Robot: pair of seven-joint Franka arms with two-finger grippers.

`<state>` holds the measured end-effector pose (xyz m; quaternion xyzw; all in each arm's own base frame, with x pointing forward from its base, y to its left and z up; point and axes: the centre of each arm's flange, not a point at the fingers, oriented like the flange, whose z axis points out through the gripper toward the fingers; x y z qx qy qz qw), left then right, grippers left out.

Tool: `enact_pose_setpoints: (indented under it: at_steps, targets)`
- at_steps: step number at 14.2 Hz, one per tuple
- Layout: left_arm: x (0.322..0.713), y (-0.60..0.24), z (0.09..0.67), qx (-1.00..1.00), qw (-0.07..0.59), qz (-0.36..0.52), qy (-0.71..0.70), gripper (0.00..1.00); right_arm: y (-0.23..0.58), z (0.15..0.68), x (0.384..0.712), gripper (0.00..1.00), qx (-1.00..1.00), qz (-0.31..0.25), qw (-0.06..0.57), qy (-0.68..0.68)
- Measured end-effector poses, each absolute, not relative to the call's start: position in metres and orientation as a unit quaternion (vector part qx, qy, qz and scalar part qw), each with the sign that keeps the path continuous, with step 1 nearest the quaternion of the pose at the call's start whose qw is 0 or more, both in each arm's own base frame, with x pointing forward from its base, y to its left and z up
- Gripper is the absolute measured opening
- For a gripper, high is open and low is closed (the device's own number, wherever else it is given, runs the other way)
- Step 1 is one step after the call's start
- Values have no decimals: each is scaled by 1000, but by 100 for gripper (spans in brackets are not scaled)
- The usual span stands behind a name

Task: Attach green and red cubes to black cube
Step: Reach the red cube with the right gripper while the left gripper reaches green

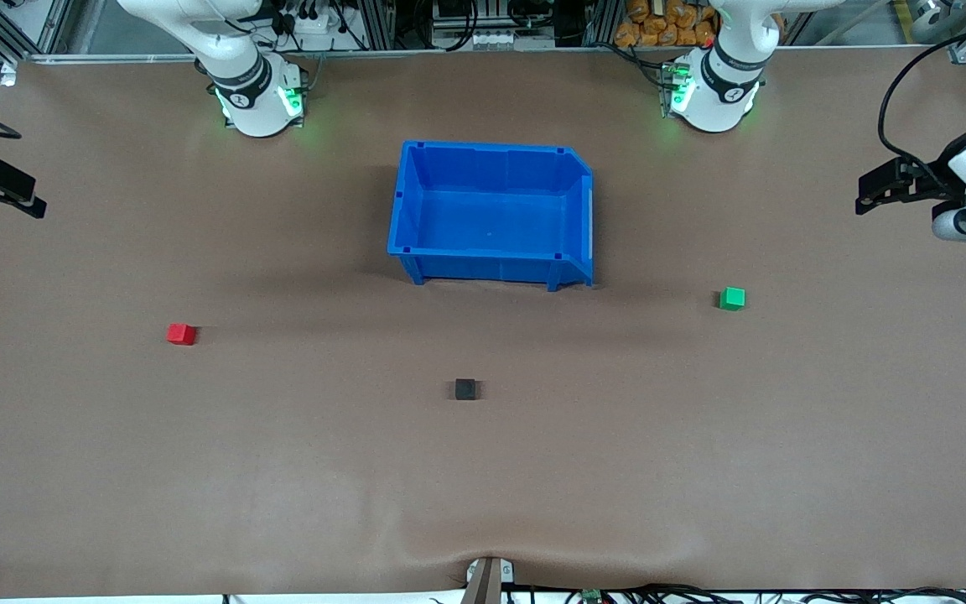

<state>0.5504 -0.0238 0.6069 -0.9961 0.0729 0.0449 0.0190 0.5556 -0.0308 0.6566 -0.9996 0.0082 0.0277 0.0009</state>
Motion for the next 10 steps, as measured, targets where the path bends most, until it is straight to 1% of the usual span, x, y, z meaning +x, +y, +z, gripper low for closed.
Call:
enact_pose_setpoints:
  at_steps: [3, 6, 8, 10]
  targets:
    - [562, -15, 579, -996, 17, 73, 58, 100, -40, 628, 571, 100, -998, 53, 1, 16]
    - [579, -9, 537, -993, 13, 109, 52, 100, -59, 588, 585, 100, -995, 90, 3, 33]
    - [591, -13, 504, -990, 0, 127, 53, 100, -77, 534, 602, 100, -990, 132, 8, 46]
    - [603, -22, 461, -990, -10, 131, 59, 100, -92, 455, 623, 100, -981, 182, 29, 61]
